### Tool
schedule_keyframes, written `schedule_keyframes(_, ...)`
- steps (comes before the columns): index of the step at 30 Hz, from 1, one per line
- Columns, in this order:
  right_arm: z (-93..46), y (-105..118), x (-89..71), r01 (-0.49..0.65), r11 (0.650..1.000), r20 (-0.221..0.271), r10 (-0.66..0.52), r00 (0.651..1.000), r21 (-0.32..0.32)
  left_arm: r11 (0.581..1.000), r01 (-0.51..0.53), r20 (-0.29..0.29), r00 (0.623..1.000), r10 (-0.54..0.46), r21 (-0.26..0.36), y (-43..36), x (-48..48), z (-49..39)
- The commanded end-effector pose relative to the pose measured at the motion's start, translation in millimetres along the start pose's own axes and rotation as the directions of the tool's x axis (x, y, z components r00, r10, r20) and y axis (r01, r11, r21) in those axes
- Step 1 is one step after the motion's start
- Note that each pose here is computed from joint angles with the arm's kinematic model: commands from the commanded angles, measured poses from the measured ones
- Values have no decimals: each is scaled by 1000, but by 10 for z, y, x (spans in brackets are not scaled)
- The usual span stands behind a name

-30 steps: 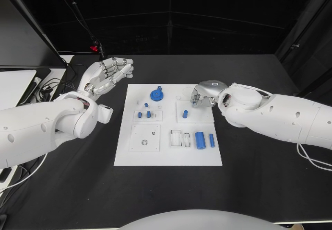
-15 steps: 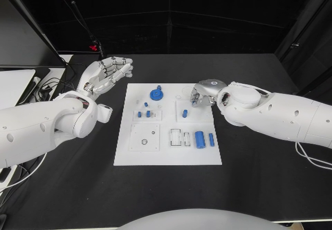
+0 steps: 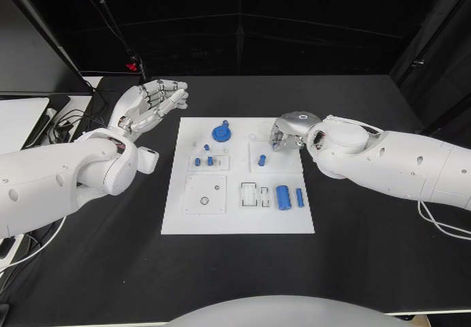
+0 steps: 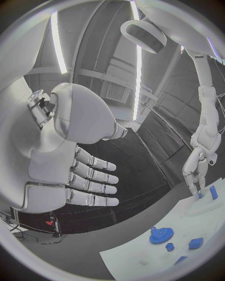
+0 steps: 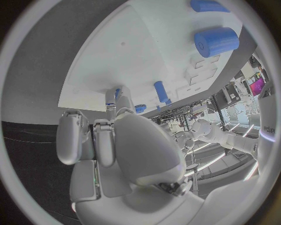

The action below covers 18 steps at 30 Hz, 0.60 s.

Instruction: Assemble the parts on the task board

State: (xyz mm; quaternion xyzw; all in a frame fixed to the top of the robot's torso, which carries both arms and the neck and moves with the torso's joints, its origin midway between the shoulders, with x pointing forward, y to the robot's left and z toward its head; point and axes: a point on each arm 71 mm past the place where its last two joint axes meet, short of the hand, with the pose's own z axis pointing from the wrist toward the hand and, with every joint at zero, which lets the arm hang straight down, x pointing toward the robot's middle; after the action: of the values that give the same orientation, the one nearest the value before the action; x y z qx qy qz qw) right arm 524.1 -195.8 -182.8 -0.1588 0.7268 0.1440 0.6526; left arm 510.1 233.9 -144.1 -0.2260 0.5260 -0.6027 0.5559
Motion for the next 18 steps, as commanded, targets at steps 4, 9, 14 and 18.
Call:
schedule_keyframes(4,-30,-14,53,3,1000,-5,-3,1000,16,1000,8,-4,1000,-8,29,-29,4,8)
schedule_keyframes(9,-46,-22,32,-6,1000,30,6,1000,14,1000,8,-4,1000,-8,29,-28,2,7)
schedule_keyframes(14,-64,-23,10,-14,1000,60,13,998,7,1000,8,-3,1000,-8,29,-28,-4,3)
schedule_keyframes(18,-82,-28,-3,-17,1000,75,17,997,3,1000,7,-2,1000,-7,29,-28,-8,1)
